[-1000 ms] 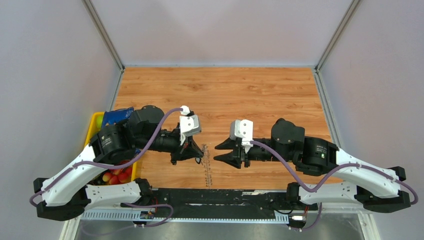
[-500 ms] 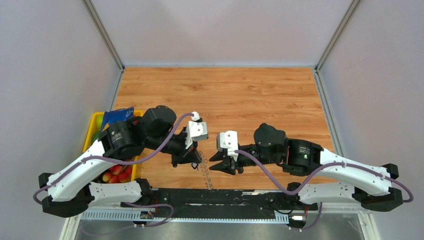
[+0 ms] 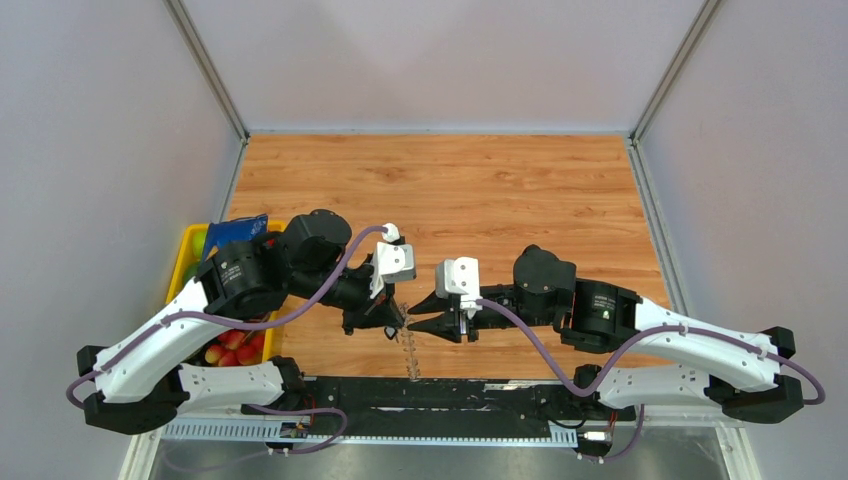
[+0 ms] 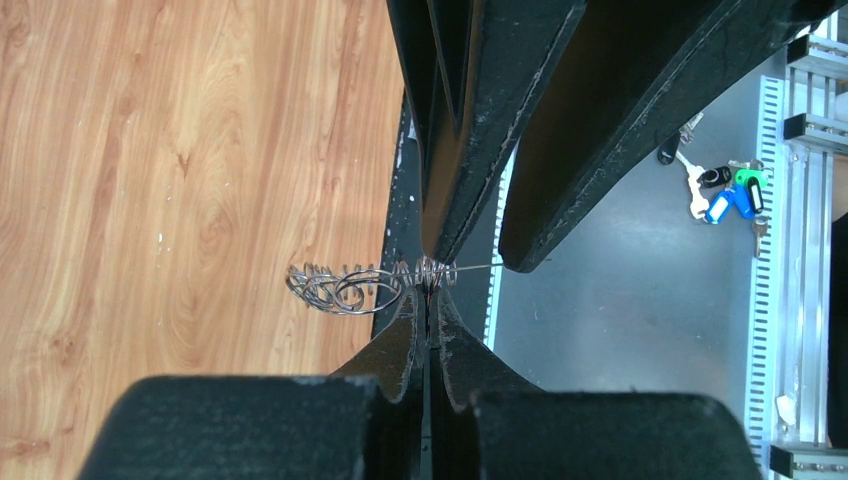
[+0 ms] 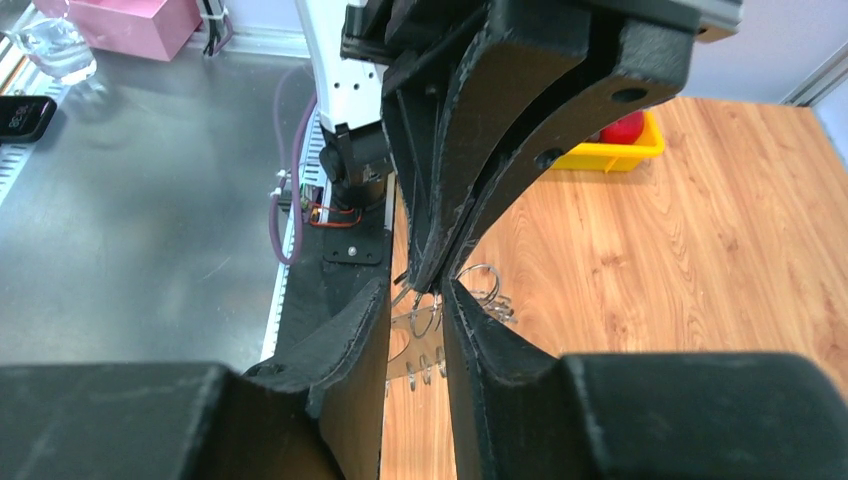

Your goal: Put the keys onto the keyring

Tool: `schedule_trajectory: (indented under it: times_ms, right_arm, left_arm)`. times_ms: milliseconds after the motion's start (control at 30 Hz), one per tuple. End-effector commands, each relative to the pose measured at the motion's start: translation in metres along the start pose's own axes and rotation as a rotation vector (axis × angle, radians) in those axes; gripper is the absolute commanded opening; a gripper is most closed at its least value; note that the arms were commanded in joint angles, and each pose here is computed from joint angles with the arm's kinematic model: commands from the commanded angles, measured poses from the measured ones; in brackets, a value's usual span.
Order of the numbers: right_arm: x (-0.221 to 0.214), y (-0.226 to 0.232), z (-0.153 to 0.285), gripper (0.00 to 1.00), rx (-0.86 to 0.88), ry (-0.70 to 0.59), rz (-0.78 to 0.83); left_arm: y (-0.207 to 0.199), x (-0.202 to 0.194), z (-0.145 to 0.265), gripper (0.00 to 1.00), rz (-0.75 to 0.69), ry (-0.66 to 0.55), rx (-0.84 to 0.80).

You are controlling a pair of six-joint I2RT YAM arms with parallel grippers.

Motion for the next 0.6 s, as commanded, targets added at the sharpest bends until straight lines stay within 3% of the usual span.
schedule_trajectory:
  times_ms: [0,567]
  right_arm:
    - [0.012,-0.007,-0.001,0.3,-0.03,-0.057,0.031]
    - [0.002,-0.008,-0.012,0.28,-0.035,-0.028,0.013]
  left_arm:
    - [-0.011,0.015,0.01,0.0,-0.049,-0.057,-0.033]
    - [-0.015,0.013,0.017,0.0,-0.063,-0.08,-0.042]
Point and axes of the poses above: each gripper's point midway between its finger pads, its own z axis back along the fingers, its own y axis along the line the jaws close on, x = y × z, the point moved 1 cm from there along z, back along the fingers, and after that the axes turned 9 degrees about z, right-handed, at the moved point
